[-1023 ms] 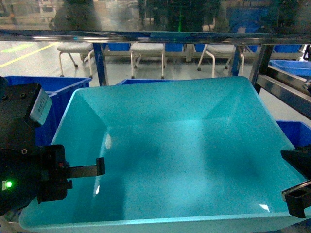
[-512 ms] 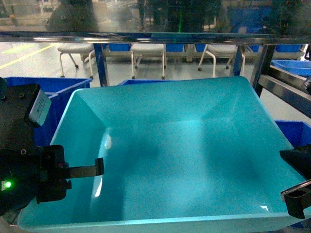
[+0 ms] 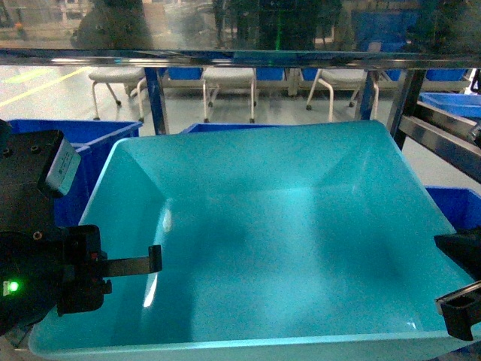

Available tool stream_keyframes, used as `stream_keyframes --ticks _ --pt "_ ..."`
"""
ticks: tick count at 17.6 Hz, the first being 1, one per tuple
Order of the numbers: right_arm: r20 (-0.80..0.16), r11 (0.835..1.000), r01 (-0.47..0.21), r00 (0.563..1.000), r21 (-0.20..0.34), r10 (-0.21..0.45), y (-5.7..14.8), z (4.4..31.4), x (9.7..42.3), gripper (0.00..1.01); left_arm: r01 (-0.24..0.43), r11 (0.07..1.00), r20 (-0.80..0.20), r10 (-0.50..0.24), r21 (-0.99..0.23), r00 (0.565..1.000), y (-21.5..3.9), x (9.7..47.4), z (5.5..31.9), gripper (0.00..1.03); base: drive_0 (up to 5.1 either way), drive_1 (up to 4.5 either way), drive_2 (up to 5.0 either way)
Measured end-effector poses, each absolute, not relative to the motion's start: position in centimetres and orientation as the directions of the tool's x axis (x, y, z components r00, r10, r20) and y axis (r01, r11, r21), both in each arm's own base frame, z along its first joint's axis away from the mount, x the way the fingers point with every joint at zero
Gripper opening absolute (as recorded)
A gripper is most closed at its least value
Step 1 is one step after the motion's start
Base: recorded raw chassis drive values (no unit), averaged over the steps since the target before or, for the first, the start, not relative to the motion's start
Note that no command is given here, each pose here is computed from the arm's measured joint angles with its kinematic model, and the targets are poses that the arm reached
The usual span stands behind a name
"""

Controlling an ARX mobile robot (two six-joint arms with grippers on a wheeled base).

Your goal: Organize blue bins on left shelf correctly

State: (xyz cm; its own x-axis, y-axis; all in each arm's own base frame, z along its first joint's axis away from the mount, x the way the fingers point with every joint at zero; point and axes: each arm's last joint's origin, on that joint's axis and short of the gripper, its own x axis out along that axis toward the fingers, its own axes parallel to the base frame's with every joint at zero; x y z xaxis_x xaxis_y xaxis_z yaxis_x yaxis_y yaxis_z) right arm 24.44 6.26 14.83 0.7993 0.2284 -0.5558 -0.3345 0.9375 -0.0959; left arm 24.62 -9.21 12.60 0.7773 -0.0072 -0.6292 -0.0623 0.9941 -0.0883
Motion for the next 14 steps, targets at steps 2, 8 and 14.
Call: stream_keyframes --ticks 2,8,14 --pt "-0.555 0.938 -0.329 0.803 -0.108 0.217 6.2 14.7 24.3 0.03 -0.051 0.995 -0.636 -0.016 -0.088 0.771 -9.6 24.4 12.4 0.02 0.0 0.0 0.0" --pt "-0.637 0.931 -0.331 0.753 -0.154 0.163 6.5 11.8 24.6 0.03 -0.059 0.996 -0.727 -0.012 -0.072 0.686 -10.1 25.6 8.8 0.02 0.0 0.0 0.0" --pt "-0.681 0.927 -0.329 0.722 -0.181 0.123 7.4 9.5 27.2 0.03 -0.07 0.996 -0.767 0.007 -0.049 0.641 -10.0 28.8 7.1 0.02 0.0 0.0 0.0"
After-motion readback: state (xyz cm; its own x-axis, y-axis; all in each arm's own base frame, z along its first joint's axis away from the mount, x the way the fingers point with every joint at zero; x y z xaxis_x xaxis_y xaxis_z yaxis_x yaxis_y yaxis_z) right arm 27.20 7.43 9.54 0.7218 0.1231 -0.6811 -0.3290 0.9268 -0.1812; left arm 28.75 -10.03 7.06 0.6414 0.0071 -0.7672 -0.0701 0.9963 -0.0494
